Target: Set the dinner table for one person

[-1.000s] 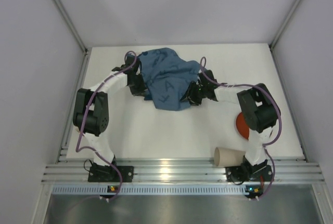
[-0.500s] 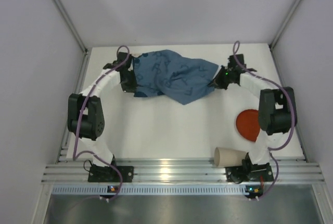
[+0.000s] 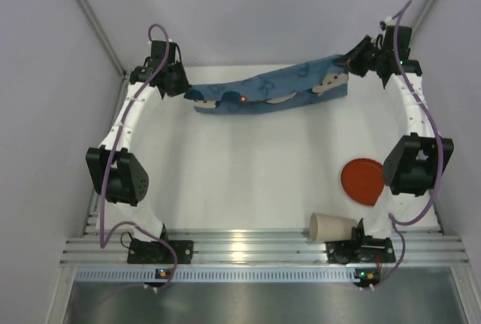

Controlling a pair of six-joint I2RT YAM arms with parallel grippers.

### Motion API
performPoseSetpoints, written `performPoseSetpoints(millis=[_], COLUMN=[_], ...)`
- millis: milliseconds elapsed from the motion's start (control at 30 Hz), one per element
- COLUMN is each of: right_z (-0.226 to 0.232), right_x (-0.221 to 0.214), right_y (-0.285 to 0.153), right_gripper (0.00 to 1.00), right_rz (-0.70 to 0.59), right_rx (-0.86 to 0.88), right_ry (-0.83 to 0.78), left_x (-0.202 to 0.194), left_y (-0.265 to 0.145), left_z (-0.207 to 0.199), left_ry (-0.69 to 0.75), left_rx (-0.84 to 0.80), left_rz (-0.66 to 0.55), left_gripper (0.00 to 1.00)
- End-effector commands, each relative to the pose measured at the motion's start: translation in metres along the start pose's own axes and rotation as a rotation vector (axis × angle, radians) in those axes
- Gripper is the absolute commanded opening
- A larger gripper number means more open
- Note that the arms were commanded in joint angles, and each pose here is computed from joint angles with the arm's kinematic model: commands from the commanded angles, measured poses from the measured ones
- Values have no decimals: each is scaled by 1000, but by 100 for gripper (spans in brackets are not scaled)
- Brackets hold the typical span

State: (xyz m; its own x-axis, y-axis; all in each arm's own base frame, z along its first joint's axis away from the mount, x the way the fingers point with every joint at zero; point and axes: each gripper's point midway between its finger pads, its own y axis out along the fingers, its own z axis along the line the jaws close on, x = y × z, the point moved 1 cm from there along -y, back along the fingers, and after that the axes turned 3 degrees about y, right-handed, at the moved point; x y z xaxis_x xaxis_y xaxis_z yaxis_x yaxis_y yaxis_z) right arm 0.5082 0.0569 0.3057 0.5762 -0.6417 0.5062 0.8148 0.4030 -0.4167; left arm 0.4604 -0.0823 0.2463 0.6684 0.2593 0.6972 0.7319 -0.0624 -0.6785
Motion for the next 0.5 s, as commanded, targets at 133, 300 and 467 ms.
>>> performPoseSetpoints(millis=[133, 300, 467], right_z=[-95, -131, -178], right_x=[-137, -238, -286], right_y=[-70, -120, -145], right_gripper=[0, 0, 87], right_rz=[243, 374, 505], right_rx=[-298, -386, -545], right_ry=[121, 195, 223], left_x=[-82, -131, -183], left_y=[-47, -87, -90], left_z=[40, 60, 78], left_ry=[17, 43, -4], left_rx=[62, 61, 129], left_rz=[102, 135, 285], left_gripper=[0, 0, 38])
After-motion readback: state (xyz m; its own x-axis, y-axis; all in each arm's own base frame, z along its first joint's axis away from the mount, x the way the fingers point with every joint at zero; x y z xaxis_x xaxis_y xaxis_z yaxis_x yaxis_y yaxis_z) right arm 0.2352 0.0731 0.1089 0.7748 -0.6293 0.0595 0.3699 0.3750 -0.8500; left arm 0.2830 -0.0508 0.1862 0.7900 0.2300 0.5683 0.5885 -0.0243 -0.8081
